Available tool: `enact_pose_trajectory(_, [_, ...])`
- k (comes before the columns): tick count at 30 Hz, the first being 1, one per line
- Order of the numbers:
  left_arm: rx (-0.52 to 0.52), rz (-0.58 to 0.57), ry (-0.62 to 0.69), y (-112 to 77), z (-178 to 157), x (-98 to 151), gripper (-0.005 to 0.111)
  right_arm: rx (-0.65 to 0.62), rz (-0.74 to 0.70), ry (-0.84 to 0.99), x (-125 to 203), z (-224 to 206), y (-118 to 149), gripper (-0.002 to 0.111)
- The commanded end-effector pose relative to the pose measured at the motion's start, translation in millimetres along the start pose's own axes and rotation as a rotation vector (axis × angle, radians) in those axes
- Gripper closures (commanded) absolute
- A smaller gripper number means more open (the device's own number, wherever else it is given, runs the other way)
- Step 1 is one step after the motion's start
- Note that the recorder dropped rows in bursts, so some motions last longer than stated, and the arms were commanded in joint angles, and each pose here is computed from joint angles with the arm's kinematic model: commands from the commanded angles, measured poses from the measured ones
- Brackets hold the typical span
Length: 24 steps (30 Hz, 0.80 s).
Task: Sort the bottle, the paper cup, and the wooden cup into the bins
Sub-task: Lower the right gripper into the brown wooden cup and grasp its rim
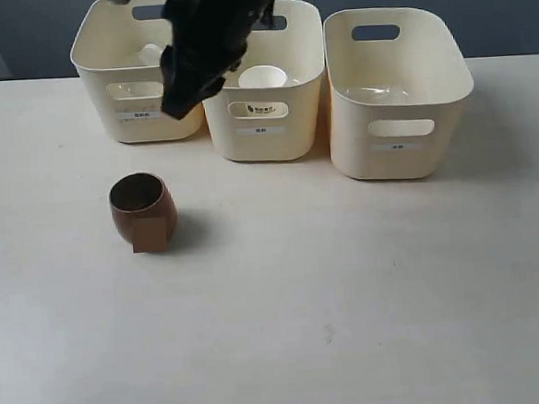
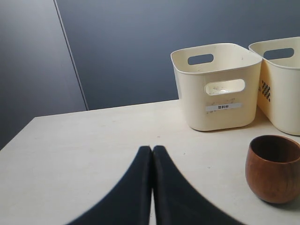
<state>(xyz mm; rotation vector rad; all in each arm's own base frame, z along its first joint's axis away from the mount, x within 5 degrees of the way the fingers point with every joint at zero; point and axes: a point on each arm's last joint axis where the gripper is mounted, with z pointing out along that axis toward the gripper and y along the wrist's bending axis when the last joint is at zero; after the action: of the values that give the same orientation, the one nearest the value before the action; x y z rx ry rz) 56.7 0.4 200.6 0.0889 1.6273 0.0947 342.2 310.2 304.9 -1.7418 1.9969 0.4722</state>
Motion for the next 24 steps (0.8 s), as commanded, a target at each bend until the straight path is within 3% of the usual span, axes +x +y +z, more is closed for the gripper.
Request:
enact_pose_trajectory(1, [-0.002,-0.001,-0.010,0.1,-0.3,-0.3,0.107,-0.028,-0.180,0.031,-22.1,28.5,35.0,0.075])
enact_pose_trajectory(3, [-0.002,-0.001,-0.010,0.1,-0.3,-0.3,0.107,-0.029,-0.213,0.041,-25.9,41.0,42.2,0.064])
enact_pose_trajectory(4, [-0.002,-0.001,-0.010,0.1,-0.3,-0.3,0.107,-0.032,-0.216,0.042,-26.4,50.6,43.5,0.054])
enact_pose_trajectory(6, [-0.002,-0.001,-0.010,0.1,-0.3,-0.3,0.107,-0.035,-0.214,0.043,-25.8,63.0,43.5,0.045])
enact_pose_trajectory(16, [-0.002,-0.001,-0.010,0.1,-0.3,-0.3,0.107,0.031,-0.240,0.062,-12.7,116.3,27.7,0.044])
enact_pose_trajectory(24, [-0.002,-0.001,-0.010,0.1,-0.3,-0.3,0.107,0.008,-0.229,0.094,-1.8,141.3,25.6,0.044])
